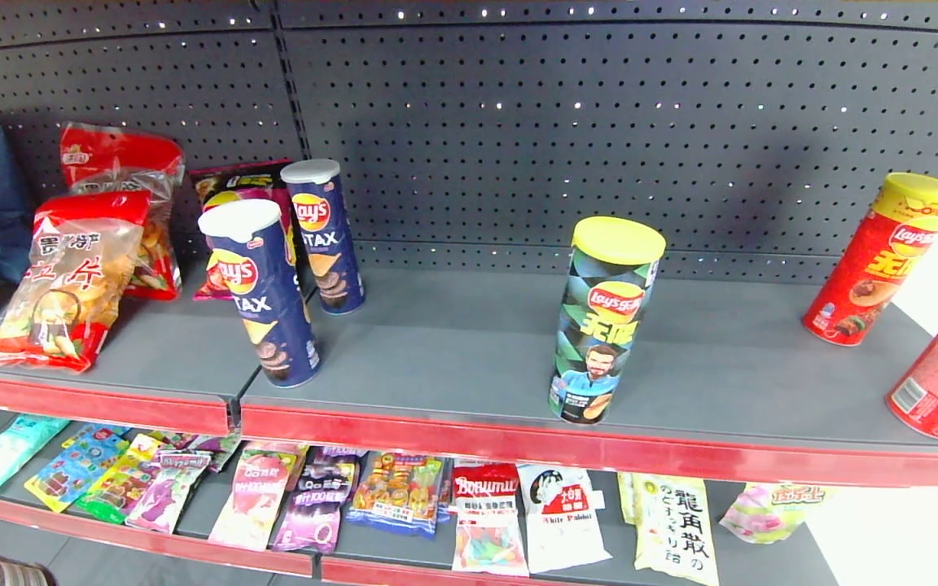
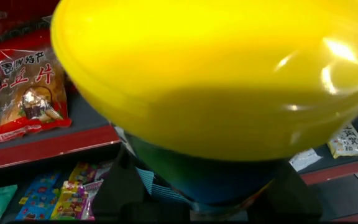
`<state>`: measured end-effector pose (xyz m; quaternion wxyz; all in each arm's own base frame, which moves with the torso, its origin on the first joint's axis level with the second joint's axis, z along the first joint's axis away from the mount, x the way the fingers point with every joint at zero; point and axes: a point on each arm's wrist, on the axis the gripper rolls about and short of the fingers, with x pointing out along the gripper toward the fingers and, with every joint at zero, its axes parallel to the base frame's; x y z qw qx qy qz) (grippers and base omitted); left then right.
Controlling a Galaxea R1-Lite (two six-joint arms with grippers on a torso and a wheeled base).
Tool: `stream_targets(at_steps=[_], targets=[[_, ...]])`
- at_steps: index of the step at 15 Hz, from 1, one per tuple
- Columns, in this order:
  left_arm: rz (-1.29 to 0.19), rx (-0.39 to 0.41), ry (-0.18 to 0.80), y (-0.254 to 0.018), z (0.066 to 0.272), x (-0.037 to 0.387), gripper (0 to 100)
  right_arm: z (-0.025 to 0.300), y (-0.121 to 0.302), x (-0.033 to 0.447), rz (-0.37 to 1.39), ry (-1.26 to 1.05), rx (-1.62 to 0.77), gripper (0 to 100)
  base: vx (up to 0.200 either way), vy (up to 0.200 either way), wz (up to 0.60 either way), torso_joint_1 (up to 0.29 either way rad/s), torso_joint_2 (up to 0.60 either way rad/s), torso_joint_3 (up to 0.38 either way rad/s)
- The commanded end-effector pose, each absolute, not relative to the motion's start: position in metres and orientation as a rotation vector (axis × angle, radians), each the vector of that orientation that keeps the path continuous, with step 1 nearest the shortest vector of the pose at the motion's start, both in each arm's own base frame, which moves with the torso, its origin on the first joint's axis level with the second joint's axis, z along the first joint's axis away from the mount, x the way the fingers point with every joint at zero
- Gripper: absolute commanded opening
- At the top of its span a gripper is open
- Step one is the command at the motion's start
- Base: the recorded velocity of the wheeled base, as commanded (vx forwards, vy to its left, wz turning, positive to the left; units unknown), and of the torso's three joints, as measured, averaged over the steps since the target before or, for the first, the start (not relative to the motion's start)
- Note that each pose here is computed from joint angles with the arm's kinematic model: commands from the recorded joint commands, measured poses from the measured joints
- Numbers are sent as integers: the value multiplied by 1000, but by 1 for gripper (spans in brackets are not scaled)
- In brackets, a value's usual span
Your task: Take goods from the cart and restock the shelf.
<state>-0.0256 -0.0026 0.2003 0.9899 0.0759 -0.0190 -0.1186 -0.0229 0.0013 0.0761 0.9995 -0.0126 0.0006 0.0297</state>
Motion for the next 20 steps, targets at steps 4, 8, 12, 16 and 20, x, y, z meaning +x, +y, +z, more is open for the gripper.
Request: stream_targets(at_steps=[4,8,12,16,20], targets=[[-257,152,-27,-3,201,-23,0,75,1,-23,58,3,-17,100,0,0,0,0,0,0],[-255,150,-10,-3,205,-18,0,75,1,-23,58,3,-15,100,0,0,-450,2,2,2],[-252,150,-24,-3,207,-17,0,75,1,-23,58,3,-15,100,0,0,-600,10,4,-3],[-253,139,-19,-4,210,-15,0,75,1,-23,60,3,-15,100,0,0,-300,-1,2,5],[-259,120,59,-5,219,16,0,75,1,-23,58,3,-15,100,0,0,0,0,0,0]])
